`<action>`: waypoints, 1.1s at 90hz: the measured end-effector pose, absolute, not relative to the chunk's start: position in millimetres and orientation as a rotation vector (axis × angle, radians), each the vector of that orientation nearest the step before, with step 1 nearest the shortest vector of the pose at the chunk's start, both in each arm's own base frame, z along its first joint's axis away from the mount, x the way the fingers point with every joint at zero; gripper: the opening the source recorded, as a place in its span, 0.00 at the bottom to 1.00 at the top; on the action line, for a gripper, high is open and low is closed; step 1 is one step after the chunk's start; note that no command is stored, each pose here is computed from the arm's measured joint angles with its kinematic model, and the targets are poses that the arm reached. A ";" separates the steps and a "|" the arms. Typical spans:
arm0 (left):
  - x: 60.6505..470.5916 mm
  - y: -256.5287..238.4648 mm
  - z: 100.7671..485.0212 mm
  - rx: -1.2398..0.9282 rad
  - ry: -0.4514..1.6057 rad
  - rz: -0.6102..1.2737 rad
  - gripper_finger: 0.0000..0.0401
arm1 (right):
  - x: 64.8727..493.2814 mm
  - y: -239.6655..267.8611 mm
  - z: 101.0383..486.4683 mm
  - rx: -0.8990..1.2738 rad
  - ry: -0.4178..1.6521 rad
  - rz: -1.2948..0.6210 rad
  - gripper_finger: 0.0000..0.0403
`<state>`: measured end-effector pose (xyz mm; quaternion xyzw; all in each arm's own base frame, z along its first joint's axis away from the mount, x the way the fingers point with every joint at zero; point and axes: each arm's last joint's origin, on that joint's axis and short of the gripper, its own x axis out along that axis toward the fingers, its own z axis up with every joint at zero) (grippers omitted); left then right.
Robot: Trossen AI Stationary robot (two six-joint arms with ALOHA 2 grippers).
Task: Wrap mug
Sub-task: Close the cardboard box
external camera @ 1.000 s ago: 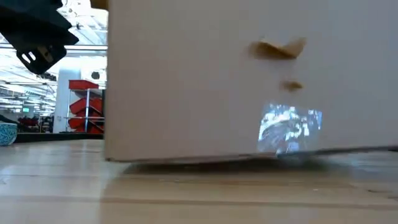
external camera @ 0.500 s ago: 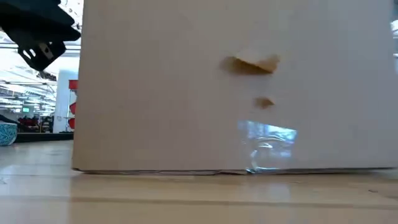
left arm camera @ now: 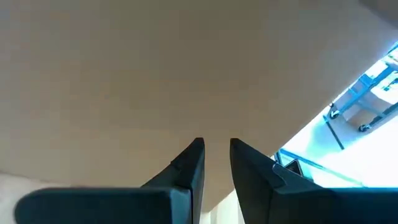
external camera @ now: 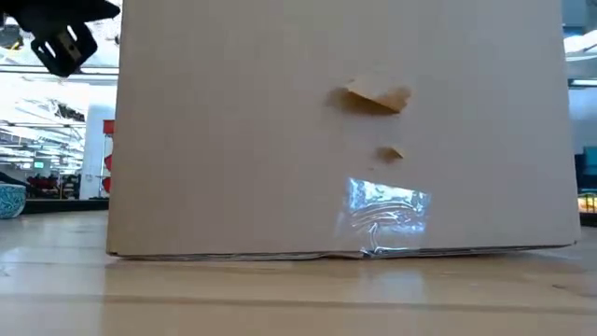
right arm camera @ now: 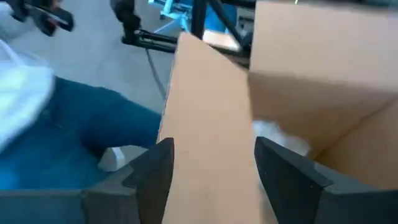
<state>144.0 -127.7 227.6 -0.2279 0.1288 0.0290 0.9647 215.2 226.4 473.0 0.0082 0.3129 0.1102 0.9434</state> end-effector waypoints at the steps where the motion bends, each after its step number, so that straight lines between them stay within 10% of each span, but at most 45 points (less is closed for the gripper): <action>1: 143.4 -127.0 228.9 -0.461 0.255 0.058 0.13 | 213.6 226.8 472.4 0.036 0.653 0.226 0.52; 53: 131.9 -106.1 275.8 -0.340 -0.040 0.117 0.00 | 174.6 254.3 334.1 0.293 1.168 -0.365 0.30; 99: 142.1 -96.5 282.9 -0.313 -0.108 0.180 0.00 | 187.2 231.1 312.1 0.020 0.624 -0.602 0.15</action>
